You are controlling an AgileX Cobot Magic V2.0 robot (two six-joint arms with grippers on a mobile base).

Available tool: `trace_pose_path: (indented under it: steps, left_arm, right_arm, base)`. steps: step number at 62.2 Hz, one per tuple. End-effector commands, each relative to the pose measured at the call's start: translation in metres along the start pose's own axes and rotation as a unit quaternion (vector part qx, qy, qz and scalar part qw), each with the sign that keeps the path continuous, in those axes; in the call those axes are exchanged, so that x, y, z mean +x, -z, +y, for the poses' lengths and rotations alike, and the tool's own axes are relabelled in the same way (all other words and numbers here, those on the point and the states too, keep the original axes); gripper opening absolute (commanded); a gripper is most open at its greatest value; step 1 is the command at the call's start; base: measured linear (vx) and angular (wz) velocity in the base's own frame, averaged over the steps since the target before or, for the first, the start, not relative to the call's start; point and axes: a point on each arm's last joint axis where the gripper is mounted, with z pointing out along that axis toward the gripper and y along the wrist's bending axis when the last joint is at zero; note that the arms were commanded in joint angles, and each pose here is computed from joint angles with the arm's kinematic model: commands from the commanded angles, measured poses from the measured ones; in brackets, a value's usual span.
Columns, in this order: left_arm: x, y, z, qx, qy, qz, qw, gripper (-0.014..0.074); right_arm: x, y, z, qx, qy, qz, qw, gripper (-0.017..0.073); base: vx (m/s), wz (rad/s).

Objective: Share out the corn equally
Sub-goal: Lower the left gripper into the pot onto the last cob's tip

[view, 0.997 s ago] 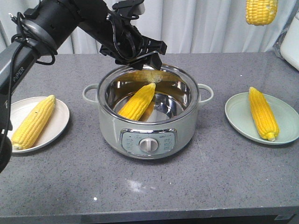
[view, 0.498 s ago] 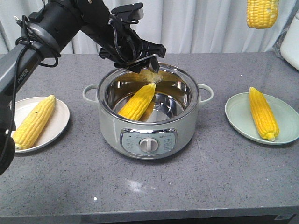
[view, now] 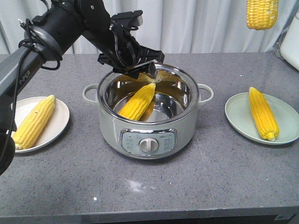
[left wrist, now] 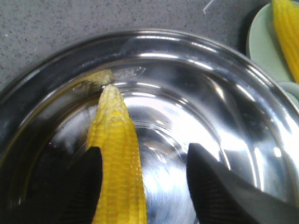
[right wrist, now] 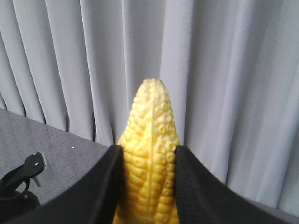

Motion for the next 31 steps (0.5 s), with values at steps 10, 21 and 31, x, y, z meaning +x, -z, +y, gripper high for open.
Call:
trace_pose_path:
  steps: [10,21,31]
  left_arm:
    - [-0.0065,0.0367,-0.0091,-0.022,-0.021,-0.046,0.998,0.0398]
    - [-0.0064,0.0367,-0.0101,-0.016,-0.019,-0.046,0.999,0.0398]
    - [-0.0061,0.0365,-0.0129,-0.003,-0.016,-0.045,0.999,0.0398]
  right_arm:
    - [-0.0215,0.0164,0.0059,0.016,0.007,-0.053,0.998,-0.0006]
    - [-0.0215,0.0164,0.0060,0.015,0.007,-0.052,0.998,-0.0006]
    - [-0.0215,0.0164,0.0060,0.015,0.007,-0.052,0.998,-0.0006]
  base:
    - [0.00,0.00]
    - [0.00,0.00]
    - [0.00,0.00]
